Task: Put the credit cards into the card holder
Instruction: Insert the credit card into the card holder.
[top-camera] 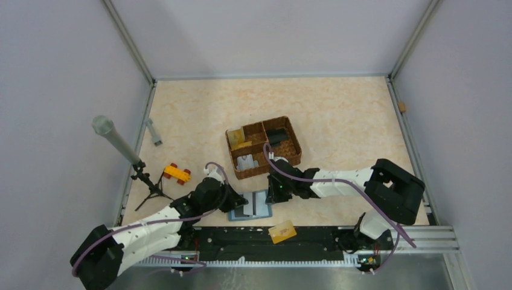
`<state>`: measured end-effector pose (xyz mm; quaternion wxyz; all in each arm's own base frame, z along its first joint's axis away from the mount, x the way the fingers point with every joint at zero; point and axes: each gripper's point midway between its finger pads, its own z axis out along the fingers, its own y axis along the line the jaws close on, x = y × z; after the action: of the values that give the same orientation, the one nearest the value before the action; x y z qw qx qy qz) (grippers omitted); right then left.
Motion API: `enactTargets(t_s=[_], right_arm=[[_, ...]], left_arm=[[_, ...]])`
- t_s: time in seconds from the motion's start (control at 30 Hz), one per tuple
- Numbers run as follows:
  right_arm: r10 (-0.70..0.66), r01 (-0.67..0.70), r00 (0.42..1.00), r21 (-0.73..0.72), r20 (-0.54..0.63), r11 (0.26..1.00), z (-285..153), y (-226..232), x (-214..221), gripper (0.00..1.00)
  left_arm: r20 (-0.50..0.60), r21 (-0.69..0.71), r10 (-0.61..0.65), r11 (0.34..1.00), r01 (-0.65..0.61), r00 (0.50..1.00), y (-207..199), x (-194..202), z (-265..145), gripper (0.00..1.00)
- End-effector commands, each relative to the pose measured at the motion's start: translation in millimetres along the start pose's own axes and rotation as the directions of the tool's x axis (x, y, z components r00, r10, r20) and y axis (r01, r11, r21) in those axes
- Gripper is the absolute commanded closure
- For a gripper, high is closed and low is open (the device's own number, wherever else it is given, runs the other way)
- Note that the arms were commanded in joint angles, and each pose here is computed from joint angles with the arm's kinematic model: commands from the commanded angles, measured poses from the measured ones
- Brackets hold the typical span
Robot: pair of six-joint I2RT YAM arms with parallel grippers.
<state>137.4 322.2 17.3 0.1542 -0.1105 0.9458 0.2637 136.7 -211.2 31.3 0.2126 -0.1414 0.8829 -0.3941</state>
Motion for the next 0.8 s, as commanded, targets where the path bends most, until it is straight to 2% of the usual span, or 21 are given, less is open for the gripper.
enactTargets(t_s=[0.0,0.2,0.43,0.57,0.77], right_arm=[[-0.012,0.014,1.0,0.089,-0.025,0.996,4,-24,16,1.0],[-0.008,0.01,1.0,0.088,-0.017,0.996,4,-22,14,1.0],[-0.01,0.011,1.0,0.095,-0.017,0.995,3,-24,14,1.0],[-0.014,0.016,1.0,0.096,-0.019,0.995,3,-24,14,1.0],[-0.02,0.02,1.0,0.115,-0.002,0.993,3,-28,11,1.0]], left_arm=[[0.049,-0.037,-0.015,0.999,0.017,0.999,9,-4,7,1.0],[0.026,-0.058,-0.009,0.998,0.01,1.0,4,2,10,1.0],[0.014,-0.167,0.09,0.982,-0.087,0.996,5,-6,1,0.74],[-0.011,-0.201,0.13,0.971,-0.13,0.991,4,-7,-3,0.64],[-0.062,-0.235,0.155,0.958,-0.165,0.986,1,-5,-5,0.57]])
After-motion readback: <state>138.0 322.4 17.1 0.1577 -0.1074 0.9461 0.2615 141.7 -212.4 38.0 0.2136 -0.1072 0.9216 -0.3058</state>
